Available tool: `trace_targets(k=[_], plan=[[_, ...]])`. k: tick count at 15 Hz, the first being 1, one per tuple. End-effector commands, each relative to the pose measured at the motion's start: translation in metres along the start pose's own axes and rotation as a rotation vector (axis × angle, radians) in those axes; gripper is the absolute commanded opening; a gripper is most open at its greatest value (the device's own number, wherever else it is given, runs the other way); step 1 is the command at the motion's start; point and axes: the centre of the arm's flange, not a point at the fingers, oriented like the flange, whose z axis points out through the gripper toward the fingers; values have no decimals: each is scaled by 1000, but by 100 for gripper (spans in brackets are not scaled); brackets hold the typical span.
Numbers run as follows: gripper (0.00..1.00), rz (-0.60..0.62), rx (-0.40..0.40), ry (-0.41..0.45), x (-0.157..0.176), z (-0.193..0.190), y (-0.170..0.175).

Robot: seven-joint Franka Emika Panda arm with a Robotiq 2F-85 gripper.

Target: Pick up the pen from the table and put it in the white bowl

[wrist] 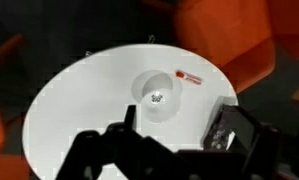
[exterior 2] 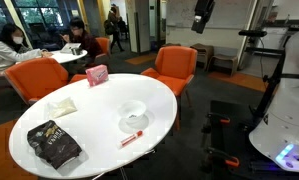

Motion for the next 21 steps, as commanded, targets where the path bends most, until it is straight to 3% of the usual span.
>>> trace_targets(k=[1, 8, 11, 17, 21], plan=[[100, -117, -52, -71, 29, 15, -17], [100, -409, -146, -177, 102, 79, -76], [100, -596, -109, -211, 124, 120, -95], [100, -928, -74, -268, 126, 187, -123], [100, -993, -87, -268, 121, 233, -137]])
